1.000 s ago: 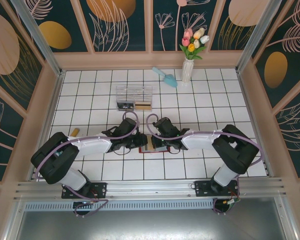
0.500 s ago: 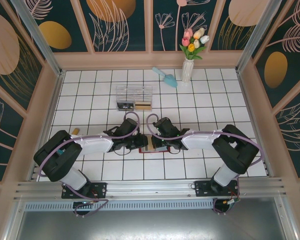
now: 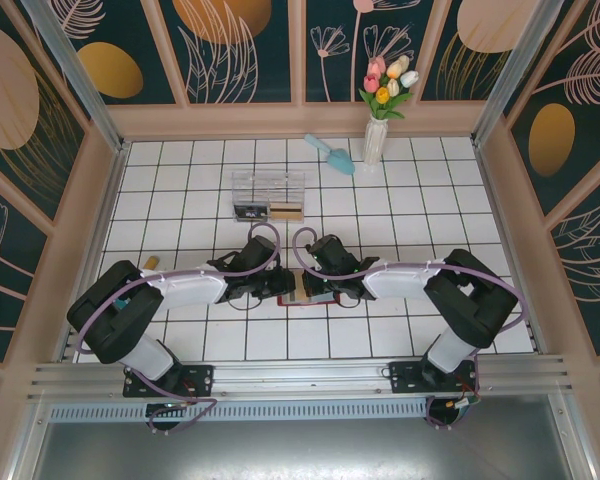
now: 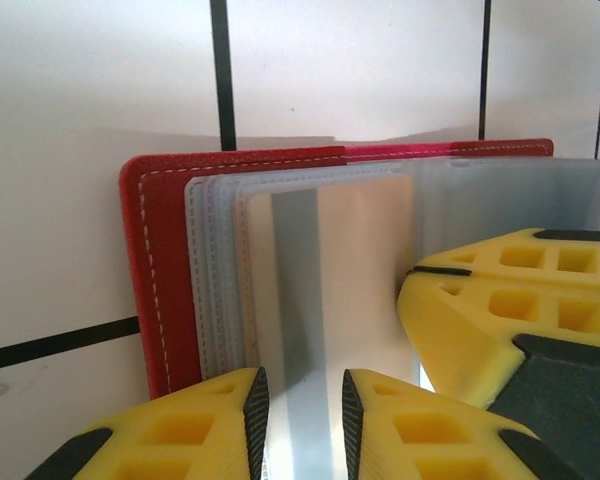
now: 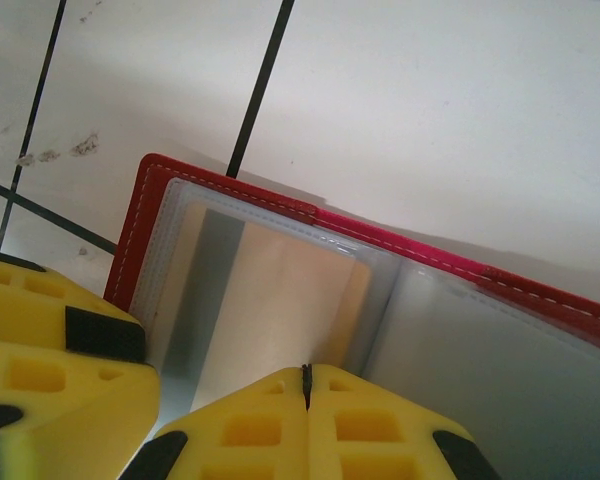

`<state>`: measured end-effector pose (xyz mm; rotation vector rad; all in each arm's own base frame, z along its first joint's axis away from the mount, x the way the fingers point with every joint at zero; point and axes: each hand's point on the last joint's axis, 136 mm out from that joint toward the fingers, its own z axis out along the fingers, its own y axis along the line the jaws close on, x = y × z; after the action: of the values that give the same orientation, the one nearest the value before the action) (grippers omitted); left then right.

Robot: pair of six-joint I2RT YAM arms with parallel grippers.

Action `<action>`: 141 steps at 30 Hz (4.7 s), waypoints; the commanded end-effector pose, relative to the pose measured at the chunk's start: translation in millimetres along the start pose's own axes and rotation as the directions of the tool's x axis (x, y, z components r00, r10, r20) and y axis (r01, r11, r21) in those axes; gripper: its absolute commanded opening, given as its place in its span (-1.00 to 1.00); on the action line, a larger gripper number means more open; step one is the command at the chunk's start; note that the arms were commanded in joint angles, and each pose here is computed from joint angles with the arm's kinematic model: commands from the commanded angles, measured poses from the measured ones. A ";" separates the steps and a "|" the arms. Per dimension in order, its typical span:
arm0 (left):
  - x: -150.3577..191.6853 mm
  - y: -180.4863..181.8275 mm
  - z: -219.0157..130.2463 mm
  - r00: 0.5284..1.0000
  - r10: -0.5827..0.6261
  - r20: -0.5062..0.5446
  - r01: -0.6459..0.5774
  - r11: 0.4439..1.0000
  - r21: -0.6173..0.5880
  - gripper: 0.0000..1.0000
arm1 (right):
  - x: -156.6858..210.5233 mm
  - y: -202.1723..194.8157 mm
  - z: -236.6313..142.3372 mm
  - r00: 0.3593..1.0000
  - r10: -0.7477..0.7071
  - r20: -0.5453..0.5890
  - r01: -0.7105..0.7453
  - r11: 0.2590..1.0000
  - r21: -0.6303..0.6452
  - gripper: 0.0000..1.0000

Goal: Take the credit cards out of the card holder

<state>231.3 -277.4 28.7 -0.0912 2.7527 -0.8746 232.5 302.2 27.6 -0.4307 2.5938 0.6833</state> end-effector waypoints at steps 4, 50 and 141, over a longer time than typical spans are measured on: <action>3.3 7.1 -1.9 1.000 0.020 -0.012 -0.020 0.999 -0.045 -0.39 | 13.6 -8.8 5.1 0.999 0.012 -0.034 -0.011 0.999 0.031 -0.98; -26.8 -112.8 8.8 0.995 0.099 -0.020 -0.087 0.942 0.325 -0.39 | -8.3 -65.2 -71.8 0.955 0.178 0.237 -0.209 0.972 0.109 -0.77; -1.3 -65.1 37.1 0.979 -0.183 -0.089 0.198 0.957 0.214 -1.00 | 23.9 -60.8 -27.7 0.985 0.158 0.069 -0.164 0.983 0.087 -0.78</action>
<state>245.3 -346.7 31.6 -0.3224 2.7333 -1.2022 234.5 232.8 23.7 -0.1667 2.5792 0.6093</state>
